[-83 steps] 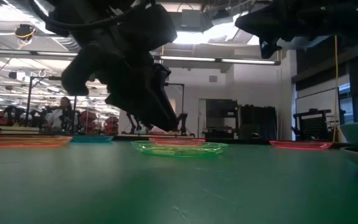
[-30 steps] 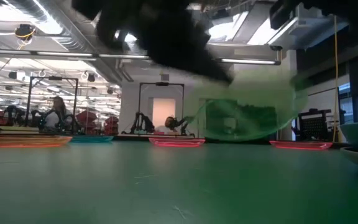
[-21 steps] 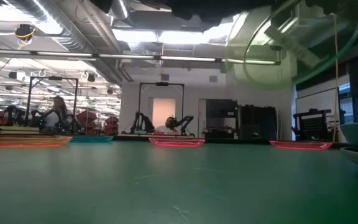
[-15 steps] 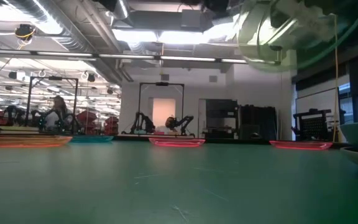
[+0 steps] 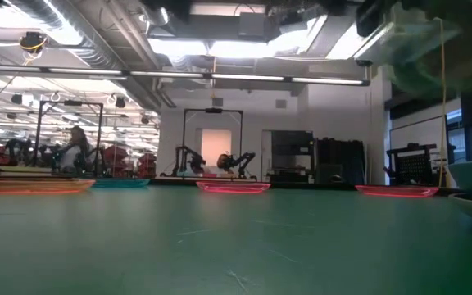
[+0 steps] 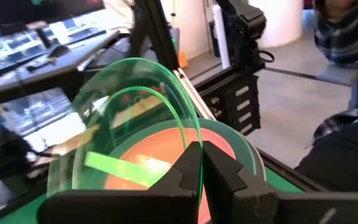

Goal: Stack plastic plates
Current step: Stack the transparent green plate on top of the pink plate

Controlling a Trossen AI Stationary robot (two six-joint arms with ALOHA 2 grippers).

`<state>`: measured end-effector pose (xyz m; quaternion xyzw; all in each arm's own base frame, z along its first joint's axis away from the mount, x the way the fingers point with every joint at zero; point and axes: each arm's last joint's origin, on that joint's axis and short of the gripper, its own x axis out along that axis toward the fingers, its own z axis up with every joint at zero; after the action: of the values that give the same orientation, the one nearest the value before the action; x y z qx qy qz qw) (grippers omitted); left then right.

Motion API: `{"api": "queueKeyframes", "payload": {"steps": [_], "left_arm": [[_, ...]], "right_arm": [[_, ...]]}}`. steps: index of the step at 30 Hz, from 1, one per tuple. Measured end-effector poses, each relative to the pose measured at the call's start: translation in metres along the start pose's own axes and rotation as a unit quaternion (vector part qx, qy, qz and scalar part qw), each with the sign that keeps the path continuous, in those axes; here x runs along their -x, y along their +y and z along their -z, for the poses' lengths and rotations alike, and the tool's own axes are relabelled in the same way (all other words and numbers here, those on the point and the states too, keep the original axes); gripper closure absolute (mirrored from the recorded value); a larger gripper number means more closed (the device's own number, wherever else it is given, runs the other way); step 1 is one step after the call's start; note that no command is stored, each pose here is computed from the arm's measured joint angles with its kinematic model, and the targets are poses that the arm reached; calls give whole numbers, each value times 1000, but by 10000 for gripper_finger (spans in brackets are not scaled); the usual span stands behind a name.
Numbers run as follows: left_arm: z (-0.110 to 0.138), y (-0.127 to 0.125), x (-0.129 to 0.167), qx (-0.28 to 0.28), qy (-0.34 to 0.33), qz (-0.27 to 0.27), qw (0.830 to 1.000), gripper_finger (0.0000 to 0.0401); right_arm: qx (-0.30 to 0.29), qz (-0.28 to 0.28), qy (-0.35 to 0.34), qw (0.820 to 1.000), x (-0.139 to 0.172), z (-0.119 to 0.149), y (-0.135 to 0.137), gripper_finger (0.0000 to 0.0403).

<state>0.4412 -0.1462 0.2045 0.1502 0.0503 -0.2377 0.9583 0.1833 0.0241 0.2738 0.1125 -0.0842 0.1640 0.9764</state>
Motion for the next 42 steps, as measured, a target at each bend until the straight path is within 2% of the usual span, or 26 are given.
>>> {"api": "queueKeyframes", "payload": {"steps": [9, 17, 20, 25, 35, 42], "left_arm": [[10, 1, -58, 1, -24, 45, 999, 397], [27, 0, -86, 12, -31, 47, 998, 396], [34, 2, -88, 37, -25, 59, 997, 396], [33, 10, -87, 68, -22, 51, 996, 396], [41, 8, -88, 82, -1, 53, 995, 394], [49, 10, -90, 97, 0, 50, 994, 343]], "right_arm": [[-2, 2, 9, 1000, 0, 2, 0, 386], [-2, 2, 9, 1000, 0, 2, 0, 386], [-2, 3, 11, 1000, 0, 2, -1, 386], [-1, 3, 11, 1000, 0, 2, -1, 386], [0, 15, 8, 1000, 0, 2, -1, 386], [-1, 15, 10, 1000, 0, 2, -1, 386]]}}
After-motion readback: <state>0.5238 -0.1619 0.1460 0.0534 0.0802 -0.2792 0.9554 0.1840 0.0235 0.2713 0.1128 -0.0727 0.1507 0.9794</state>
